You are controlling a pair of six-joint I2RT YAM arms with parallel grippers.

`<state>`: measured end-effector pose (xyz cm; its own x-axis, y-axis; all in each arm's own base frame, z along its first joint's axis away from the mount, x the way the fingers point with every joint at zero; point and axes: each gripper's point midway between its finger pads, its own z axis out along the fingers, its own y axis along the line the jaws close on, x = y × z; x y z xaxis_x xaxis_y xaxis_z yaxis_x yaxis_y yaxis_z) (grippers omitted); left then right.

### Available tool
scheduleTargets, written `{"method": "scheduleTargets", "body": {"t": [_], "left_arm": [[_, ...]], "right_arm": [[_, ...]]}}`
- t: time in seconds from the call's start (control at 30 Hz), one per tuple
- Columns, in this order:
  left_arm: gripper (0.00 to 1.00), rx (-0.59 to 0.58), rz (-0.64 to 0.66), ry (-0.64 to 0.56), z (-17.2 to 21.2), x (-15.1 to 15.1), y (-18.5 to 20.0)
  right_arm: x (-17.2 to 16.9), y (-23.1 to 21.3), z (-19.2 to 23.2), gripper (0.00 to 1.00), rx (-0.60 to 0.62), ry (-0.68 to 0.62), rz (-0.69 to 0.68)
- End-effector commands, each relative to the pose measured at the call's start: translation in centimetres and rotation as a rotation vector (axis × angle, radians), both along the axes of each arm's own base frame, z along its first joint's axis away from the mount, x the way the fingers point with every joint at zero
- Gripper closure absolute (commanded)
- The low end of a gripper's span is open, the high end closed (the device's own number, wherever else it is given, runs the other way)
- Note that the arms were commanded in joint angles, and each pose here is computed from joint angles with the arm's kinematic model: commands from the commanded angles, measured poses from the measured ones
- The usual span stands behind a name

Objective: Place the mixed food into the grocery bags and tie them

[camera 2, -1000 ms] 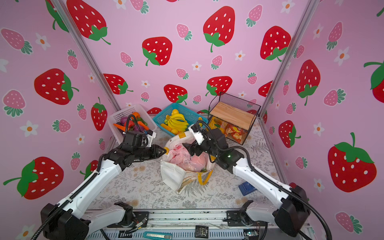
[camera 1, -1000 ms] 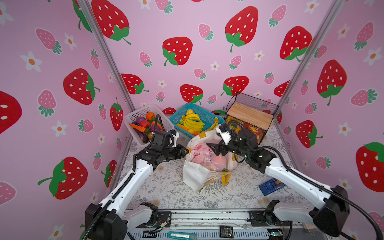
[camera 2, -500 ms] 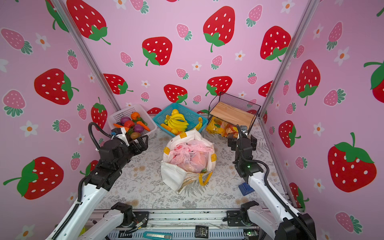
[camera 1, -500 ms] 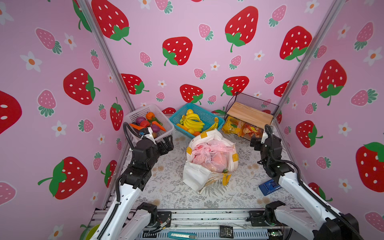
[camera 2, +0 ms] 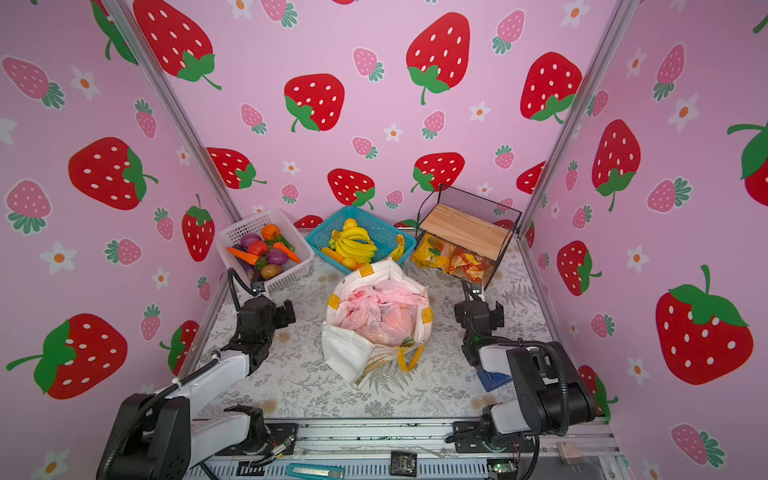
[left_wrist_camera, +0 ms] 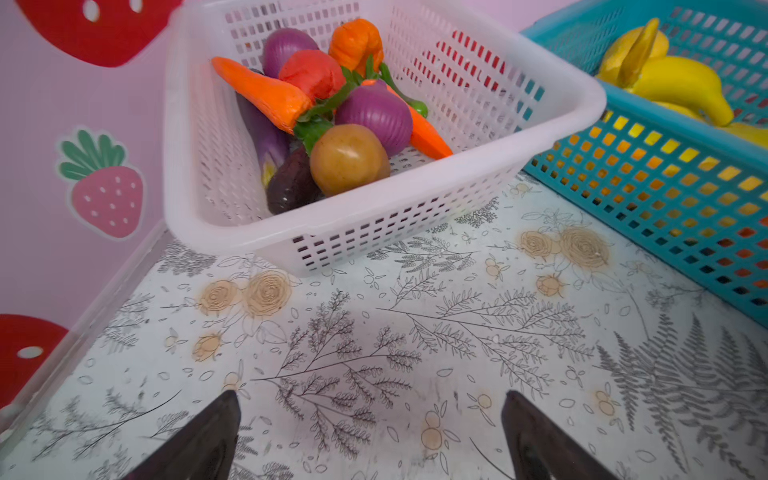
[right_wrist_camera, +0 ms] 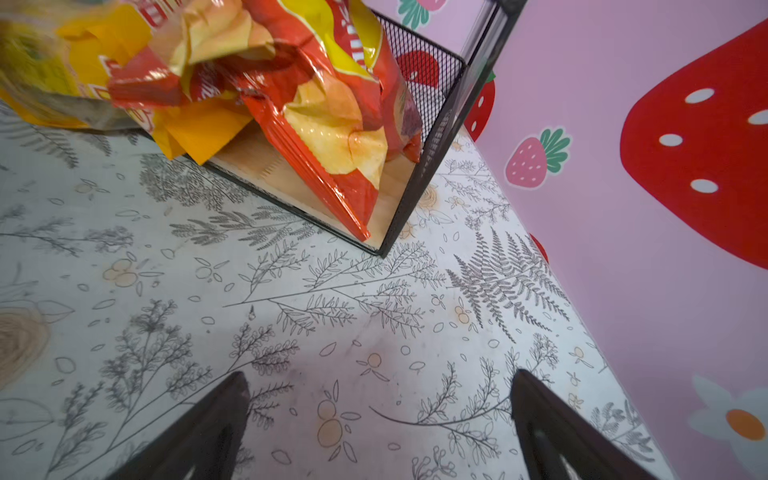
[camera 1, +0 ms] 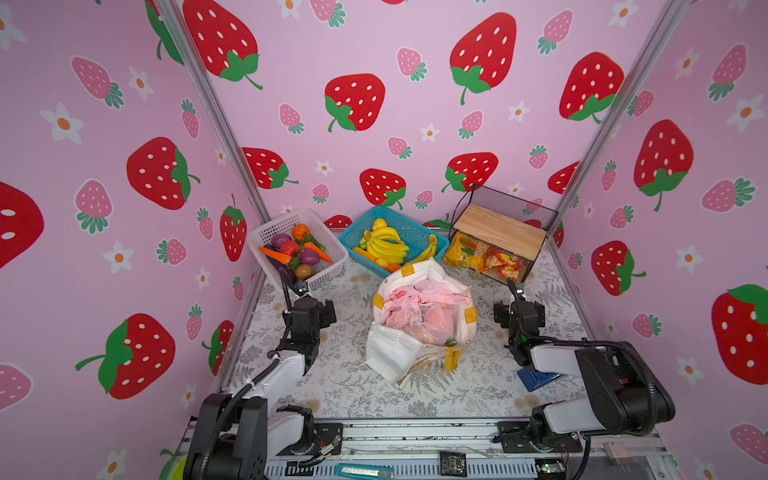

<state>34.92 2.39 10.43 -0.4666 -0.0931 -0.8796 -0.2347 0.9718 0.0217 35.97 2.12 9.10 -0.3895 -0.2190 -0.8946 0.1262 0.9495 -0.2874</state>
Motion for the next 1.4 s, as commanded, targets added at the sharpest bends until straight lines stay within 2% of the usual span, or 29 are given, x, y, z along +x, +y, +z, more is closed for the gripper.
{"method": "scheduleTargets", "body": {"t": [0.0,0.03,0.07,0.17,0.27,1.37], "left_arm": [[0.01,-0.018,-0.088,-0.142,1.4,2.5,-0.6],[0.01,-0.03,-0.084,-0.149,1.2,2.9,-0.5],[0.01,-0.024,-0.092,-0.105,0.8,3.2,-0.5],[0.01,0.007,-0.113,-0.12,0.8,4.4,-0.6],[0.01,-0.021,-0.127,-0.078,-1.7,5.7,-0.5],[0.01,-0.011,-0.144,-0.069,-1.9,5.4,-0.9]], "right_arm": [[1.3,0.6,4.9,0.0,0.034,-0.218,0.065],[1.4,0.6,4.9,0.0,0.031,-0.224,0.073],[1.4,0.7,5.0,0.0,0.028,-0.235,0.086],[1.1,0.6,4.7,0.0,0.05,-0.29,0.112],[1.7,-0.7,3.2,0.0,0.118,-0.242,0.09],[2.1,-1.2,3.0,0.0,0.133,-0.238,0.078]]}}
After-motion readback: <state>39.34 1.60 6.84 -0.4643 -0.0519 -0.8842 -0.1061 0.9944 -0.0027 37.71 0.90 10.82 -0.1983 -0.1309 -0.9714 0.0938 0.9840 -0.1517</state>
